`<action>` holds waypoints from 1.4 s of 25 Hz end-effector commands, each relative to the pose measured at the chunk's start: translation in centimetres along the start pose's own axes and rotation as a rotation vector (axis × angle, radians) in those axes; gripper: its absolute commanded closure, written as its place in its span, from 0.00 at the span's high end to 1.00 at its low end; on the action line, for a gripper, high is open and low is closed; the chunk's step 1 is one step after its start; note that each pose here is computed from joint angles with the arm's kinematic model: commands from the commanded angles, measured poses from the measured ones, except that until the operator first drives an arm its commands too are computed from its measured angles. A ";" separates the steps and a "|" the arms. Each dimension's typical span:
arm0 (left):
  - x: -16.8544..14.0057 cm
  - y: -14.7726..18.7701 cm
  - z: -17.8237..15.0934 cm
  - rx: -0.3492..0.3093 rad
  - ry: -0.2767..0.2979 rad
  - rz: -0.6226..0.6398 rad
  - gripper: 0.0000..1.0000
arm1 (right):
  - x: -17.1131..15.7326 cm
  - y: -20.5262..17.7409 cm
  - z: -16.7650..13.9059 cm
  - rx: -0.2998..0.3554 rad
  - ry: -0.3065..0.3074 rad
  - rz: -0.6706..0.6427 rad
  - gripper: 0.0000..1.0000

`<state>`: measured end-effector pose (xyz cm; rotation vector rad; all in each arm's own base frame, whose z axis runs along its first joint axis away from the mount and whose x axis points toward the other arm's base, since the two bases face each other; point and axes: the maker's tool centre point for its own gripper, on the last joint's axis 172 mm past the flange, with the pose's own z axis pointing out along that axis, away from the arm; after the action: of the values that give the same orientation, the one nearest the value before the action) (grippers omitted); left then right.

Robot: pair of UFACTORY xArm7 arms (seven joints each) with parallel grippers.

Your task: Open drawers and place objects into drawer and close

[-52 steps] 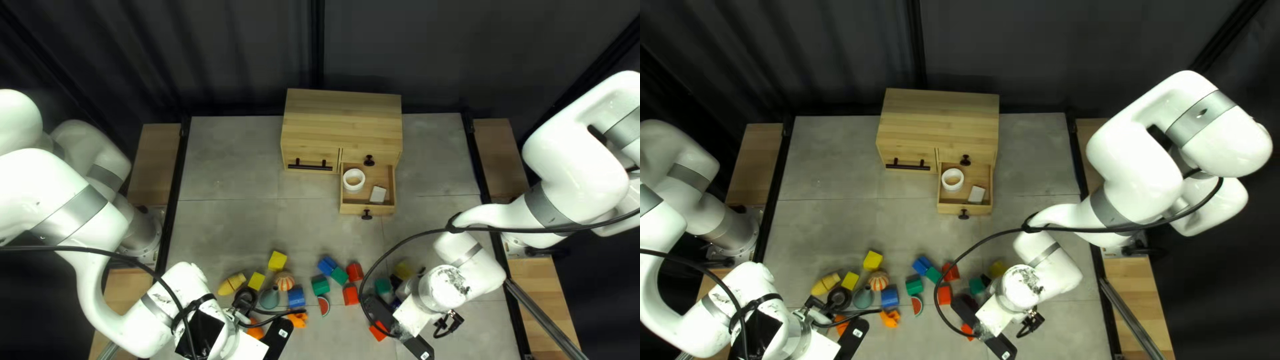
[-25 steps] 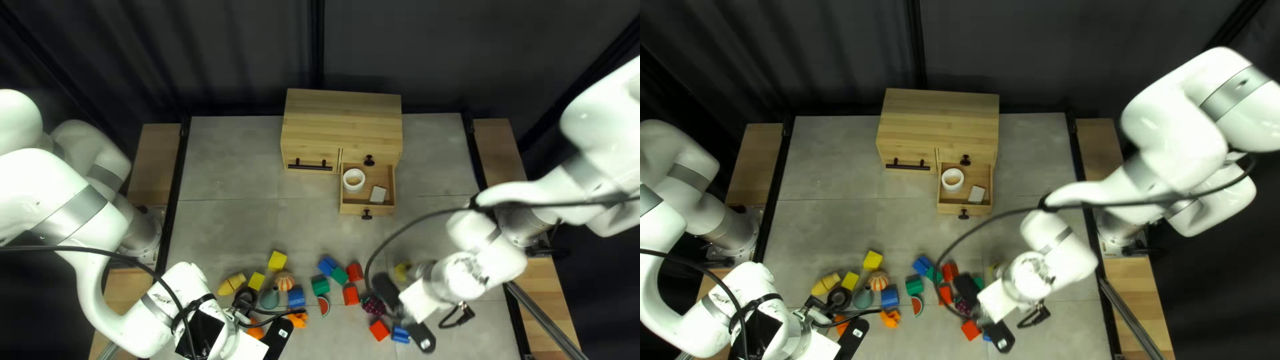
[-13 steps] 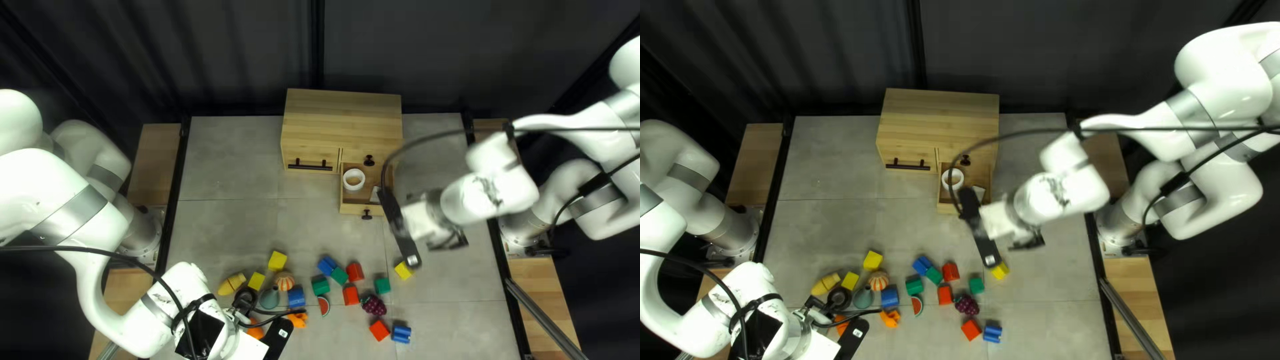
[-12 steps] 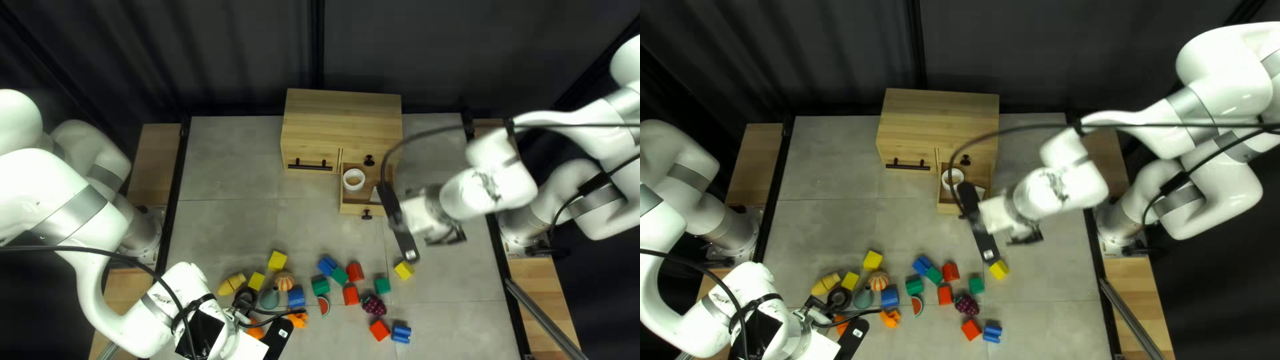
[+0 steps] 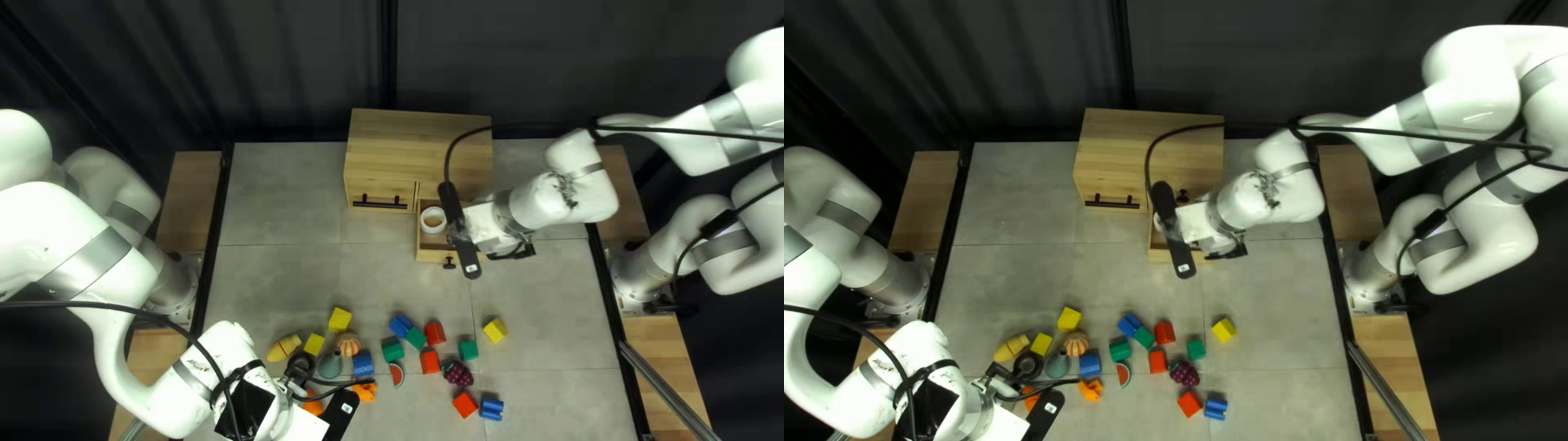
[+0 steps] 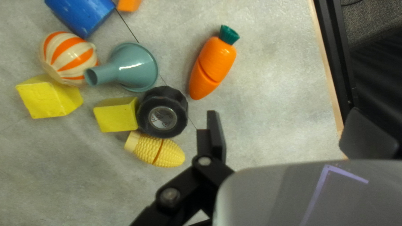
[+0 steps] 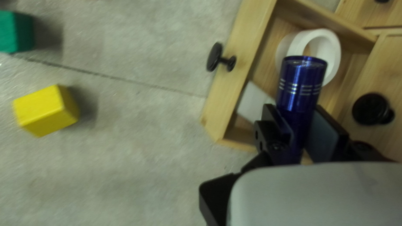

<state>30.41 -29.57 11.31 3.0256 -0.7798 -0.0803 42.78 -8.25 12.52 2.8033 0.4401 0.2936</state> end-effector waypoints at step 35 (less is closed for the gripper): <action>0.0 0.0 0.0 0.000 0.000 0.000 1.00 | 3.3 -7.7 -4.7 0.070 0.026 0.031 1.00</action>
<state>30.41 -29.57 11.31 3.0256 -0.7798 -0.0803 44.25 -4.21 13.08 2.8559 0.4478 0.2860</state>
